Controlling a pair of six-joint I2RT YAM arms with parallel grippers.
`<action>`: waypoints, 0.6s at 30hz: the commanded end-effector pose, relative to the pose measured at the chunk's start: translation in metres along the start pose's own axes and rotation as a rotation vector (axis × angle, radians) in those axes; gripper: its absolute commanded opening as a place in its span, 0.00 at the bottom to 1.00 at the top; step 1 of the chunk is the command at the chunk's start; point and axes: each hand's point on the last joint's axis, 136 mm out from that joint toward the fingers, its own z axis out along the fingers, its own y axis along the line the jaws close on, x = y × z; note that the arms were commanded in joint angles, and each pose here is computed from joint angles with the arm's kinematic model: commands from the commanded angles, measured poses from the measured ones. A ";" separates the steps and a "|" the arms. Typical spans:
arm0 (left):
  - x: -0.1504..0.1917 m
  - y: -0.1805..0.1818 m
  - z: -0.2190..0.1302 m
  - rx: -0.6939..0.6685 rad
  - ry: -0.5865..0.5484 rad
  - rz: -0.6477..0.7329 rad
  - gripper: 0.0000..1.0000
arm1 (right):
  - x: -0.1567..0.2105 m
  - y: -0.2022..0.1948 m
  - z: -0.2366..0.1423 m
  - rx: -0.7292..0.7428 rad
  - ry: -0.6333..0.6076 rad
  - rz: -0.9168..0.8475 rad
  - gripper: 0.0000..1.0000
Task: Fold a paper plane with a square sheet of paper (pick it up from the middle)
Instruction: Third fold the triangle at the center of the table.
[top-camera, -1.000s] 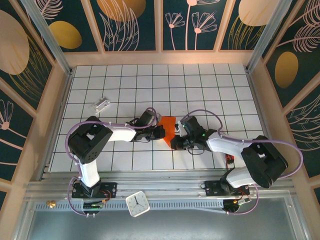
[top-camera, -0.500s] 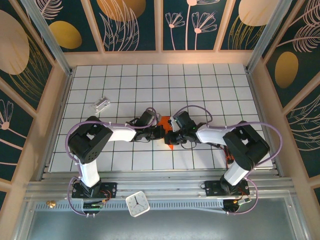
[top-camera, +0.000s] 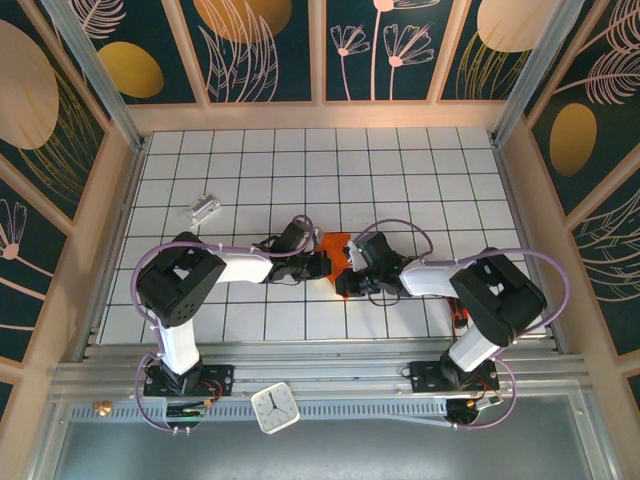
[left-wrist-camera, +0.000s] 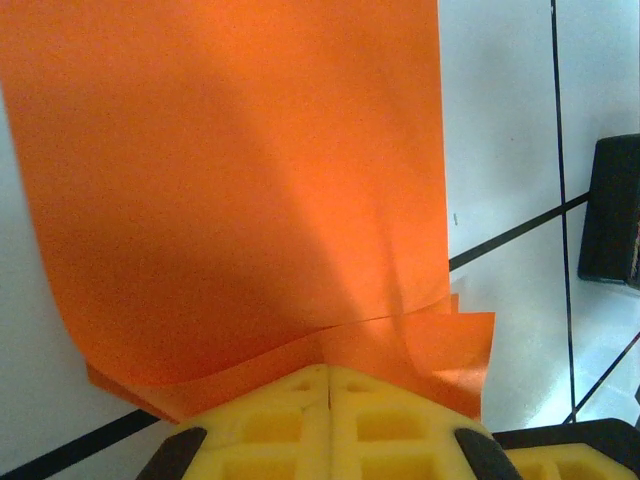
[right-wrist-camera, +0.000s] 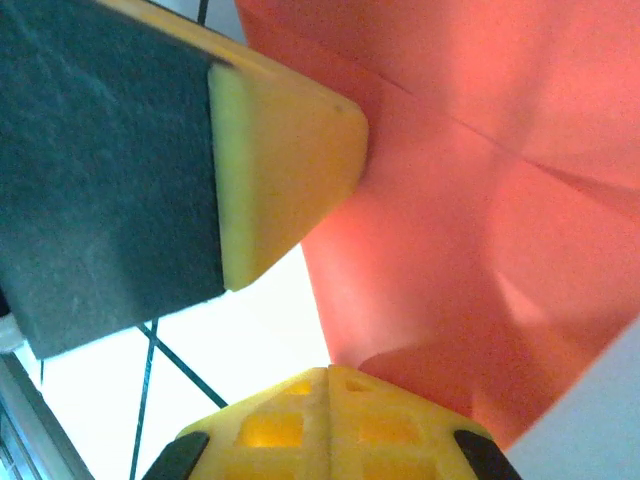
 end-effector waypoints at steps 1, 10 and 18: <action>0.017 0.044 0.006 -0.153 0.048 -0.019 0.00 | 0.072 -0.043 -0.006 0.155 0.209 0.115 0.00; 0.017 0.045 0.007 -0.157 0.050 -0.014 0.00 | 0.098 -0.047 -0.014 0.203 0.255 0.146 0.00; 0.018 0.046 0.008 -0.164 0.056 -0.011 0.00 | 0.106 -0.048 -0.024 0.211 0.260 0.171 0.00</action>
